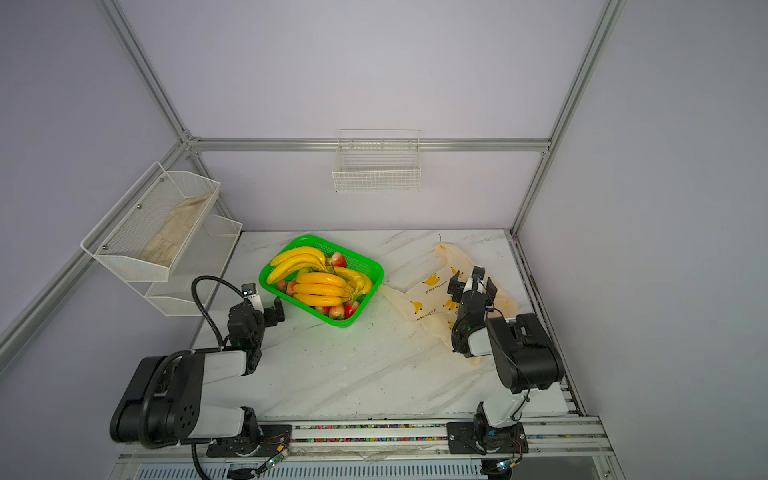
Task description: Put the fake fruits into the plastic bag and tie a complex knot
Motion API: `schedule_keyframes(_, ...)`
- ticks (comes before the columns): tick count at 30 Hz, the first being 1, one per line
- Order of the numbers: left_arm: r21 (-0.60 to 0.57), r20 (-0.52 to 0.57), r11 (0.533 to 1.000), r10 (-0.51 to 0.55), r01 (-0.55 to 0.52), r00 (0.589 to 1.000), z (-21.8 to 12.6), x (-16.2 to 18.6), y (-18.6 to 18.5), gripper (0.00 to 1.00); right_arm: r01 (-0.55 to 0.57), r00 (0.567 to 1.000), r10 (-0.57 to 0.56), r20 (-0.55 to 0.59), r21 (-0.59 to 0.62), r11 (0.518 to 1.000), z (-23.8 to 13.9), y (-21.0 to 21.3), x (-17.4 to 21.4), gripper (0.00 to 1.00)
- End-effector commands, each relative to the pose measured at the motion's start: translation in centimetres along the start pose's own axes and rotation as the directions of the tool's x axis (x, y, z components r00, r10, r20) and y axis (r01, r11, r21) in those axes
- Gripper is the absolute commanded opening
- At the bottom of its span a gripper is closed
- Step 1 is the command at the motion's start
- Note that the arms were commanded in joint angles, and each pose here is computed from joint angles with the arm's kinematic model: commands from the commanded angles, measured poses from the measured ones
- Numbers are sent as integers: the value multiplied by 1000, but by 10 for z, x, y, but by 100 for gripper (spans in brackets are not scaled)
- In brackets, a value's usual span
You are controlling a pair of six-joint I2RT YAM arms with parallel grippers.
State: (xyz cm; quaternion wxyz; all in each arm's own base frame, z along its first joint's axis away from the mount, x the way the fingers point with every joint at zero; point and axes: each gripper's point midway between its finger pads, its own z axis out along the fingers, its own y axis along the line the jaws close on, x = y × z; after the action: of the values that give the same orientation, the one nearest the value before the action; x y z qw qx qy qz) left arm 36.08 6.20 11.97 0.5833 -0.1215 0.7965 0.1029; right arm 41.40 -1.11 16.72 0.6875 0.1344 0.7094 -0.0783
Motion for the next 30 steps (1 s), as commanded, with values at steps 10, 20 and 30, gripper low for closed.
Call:
schedule_keyframes(10,152,-182,862,-456,483,871,-36,-55,-42,100,-203,965,131,-229,-324,924,-36,107,-84,95)
schedule_keyframes(20,359,-502,812,-247,460,829,-123,-40,-121,95,-88,827,-172,-535,-425,901,-24,167,-13,86)
schedule_keyframes(30,654,-597,599,34,462,801,-178,-37,-195,98,65,748,-170,-642,-184,981,34,144,51,93)
